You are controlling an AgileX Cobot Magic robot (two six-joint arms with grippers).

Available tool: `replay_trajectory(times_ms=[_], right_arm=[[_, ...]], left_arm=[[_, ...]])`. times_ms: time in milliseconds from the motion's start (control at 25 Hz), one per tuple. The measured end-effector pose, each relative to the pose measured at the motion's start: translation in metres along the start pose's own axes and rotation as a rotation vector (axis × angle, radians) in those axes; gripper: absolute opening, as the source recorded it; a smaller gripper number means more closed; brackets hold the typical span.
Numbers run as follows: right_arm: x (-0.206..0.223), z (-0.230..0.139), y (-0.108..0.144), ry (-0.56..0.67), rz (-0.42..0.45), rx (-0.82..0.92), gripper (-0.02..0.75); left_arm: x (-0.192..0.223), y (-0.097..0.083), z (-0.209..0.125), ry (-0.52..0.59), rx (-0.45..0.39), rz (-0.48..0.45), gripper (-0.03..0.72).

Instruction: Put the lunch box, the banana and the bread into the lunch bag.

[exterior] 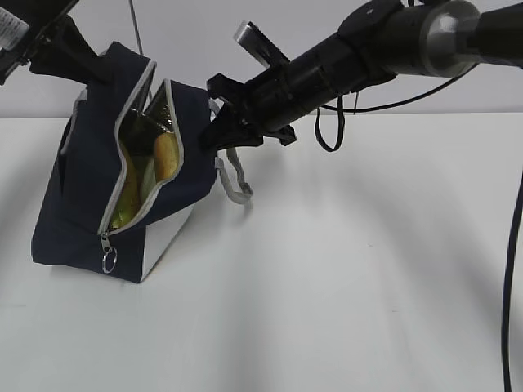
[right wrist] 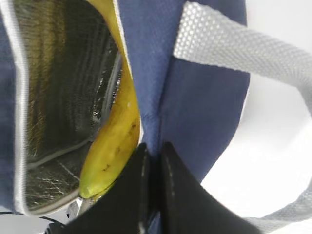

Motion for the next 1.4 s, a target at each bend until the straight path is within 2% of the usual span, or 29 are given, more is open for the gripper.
replay_trajectory(times_ms=[160, 360, 480, 640, 800, 1000, 1160, 1400], right_arm=[[-0.009, 0.010, 0.012, 0.008, 0.005, -0.070, -0.003], [-0.040, 0.024, 0.033, 0.030, -0.102, -0.138, -0.004], [-0.065, 0.033, 0.045, 0.022, -0.159, -0.177, -0.004], [-0.091, 0.039, 0.047, 0.021, -0.227, -0.174, -0.004], [-0.103, 0.037, 0.036, 0.055, -0.311, -0.161, -0.005], [-0.105, 0.035, 0.029, 0.079, -0.368, -0.172, -0.005], [-0.105, 0.035, 0.028, 0.080, -0.374, -0.171, -0.005], [-0.105, 0.035, 0.028, 0.080, -0.374, -0.170, -0.005]], left_arm=[[0.000, -0.003, 0.000, -0.003, 0.006, -0.022, 0.001], [0.000, -0.016, 0.002, -0.019, 0.016, -0.123, 0.001], [0.006, -0.026, -0.001, -0.006, 0.038, -0.141, 0.001], [0.021, -0.049, -0.005, -0.014, 0.089, -0.165, 0.001], [0.036, -0.064, -0.005, -0.034, 0.110, -0.180, 0.001], [0.061, -0.057, 0.004, -0.051, 0.056, -0.196, 0.001], [0.074, -0.050, 0.007, -0.046, 0.019, -0.206, 0.001], [0.078, -0.049, 0.008, -0.042, 0.005, -0.225, 0.001]])
Point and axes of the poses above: a point on each arm's last joint axis where the gripper is mounted, x pointing out along that axis toward the gripper, y along the wrist's bending axis when the last joint is at zero, z = x × y, the point moved 3 cm from there along x, pointing out along that axis toward the gripper, and after that the axes turned 3 degrees about -x, right-handed, at the moved point
